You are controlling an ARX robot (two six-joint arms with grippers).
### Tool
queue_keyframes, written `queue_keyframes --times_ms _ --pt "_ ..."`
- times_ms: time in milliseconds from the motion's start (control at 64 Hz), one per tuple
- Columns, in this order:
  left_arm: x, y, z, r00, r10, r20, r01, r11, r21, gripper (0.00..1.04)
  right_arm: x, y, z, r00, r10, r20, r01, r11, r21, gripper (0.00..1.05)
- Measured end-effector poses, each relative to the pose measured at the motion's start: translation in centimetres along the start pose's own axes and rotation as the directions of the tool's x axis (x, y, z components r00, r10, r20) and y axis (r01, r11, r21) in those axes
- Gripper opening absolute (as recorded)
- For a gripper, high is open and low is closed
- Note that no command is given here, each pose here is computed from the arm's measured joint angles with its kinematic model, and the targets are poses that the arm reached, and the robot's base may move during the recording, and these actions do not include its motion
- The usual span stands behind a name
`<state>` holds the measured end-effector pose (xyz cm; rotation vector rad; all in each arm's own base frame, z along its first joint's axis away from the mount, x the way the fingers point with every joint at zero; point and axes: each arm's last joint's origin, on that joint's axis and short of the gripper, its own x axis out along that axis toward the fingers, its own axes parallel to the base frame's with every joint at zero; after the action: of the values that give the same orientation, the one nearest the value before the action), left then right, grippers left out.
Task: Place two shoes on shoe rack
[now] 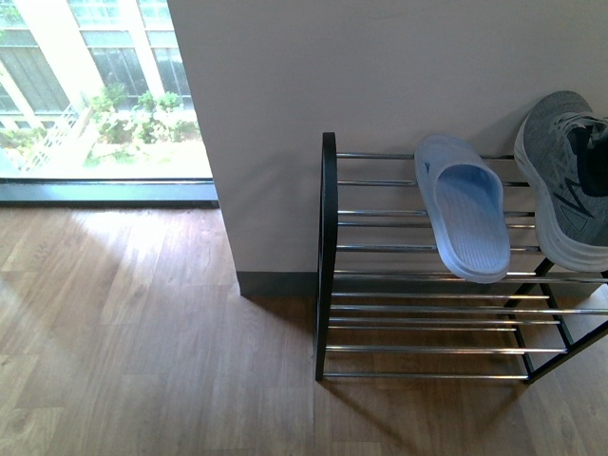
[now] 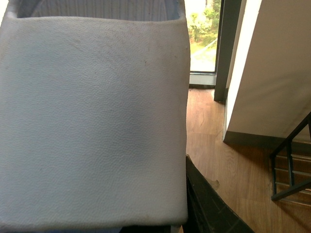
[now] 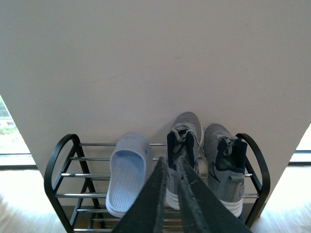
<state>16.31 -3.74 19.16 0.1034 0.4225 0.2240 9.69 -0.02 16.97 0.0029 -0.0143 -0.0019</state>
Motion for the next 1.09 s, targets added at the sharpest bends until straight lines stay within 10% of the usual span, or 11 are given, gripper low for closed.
queue_keyframes --times_ms 515,1093 --pt "0.00 0.02 0.00 1.000 0.002 0.000 -0.002 1.000 0.000 0.02 -0.01 0.01 0.00 1.000 0.003 0.000 -0.003 1.000 0.000 0.97" --pt "0.37 -0.17 -0.05 0.997 0.077 -0.024 -0.079 0.994 -0.073 0.02 -0.01 0.00 -0.01 1.000 -0.003 0.000 0.003 1.000 0.000 0.96"
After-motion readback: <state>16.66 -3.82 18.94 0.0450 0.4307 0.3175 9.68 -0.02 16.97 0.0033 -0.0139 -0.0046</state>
